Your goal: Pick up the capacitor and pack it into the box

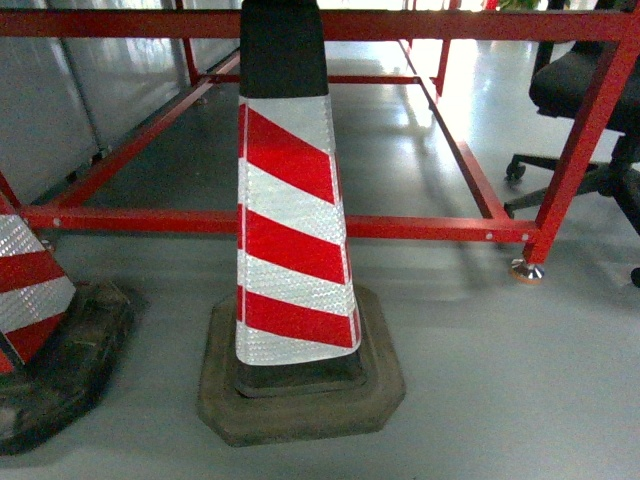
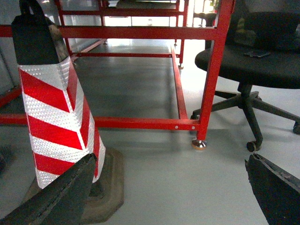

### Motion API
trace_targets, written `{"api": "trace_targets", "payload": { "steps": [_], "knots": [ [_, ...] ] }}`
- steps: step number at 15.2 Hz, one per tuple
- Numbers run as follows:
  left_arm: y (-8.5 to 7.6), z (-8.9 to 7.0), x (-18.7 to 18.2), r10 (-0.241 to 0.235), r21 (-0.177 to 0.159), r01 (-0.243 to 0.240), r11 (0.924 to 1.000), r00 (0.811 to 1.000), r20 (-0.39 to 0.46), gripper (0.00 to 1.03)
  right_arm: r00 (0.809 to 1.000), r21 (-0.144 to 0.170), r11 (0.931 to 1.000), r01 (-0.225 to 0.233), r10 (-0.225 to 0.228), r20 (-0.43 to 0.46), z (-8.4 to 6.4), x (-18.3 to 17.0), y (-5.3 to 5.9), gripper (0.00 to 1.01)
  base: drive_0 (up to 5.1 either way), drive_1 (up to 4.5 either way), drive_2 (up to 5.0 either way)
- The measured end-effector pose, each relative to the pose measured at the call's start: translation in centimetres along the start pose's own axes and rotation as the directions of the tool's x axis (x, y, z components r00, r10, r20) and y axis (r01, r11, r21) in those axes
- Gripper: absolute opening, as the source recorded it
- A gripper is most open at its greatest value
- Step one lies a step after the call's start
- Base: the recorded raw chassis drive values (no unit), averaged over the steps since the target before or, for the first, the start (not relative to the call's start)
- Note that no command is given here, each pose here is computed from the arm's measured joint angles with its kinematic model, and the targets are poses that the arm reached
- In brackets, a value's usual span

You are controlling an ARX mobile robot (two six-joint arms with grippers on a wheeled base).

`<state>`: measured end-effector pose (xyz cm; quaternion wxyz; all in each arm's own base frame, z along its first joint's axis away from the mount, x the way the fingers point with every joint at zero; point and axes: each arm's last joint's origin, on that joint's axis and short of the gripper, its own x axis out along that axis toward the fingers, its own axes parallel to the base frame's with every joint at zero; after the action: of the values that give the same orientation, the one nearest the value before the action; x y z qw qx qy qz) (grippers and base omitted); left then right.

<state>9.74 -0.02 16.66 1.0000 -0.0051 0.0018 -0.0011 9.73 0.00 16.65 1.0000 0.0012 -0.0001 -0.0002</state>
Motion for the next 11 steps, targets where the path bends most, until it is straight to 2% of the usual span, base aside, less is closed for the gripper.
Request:
{"api": "trace_targets", "payload": {
  "steps": [11],
  "knots": [
    [0.00,0.01,0.00,0.000,0.010,0.000,0.9999,1.000,0.001,0.44,1.000,0.001,1.0000,0.001,-0.001,0.001,0.01,0.00,0.00,0.98,0.0,0.00,0.0]
  ]
}}
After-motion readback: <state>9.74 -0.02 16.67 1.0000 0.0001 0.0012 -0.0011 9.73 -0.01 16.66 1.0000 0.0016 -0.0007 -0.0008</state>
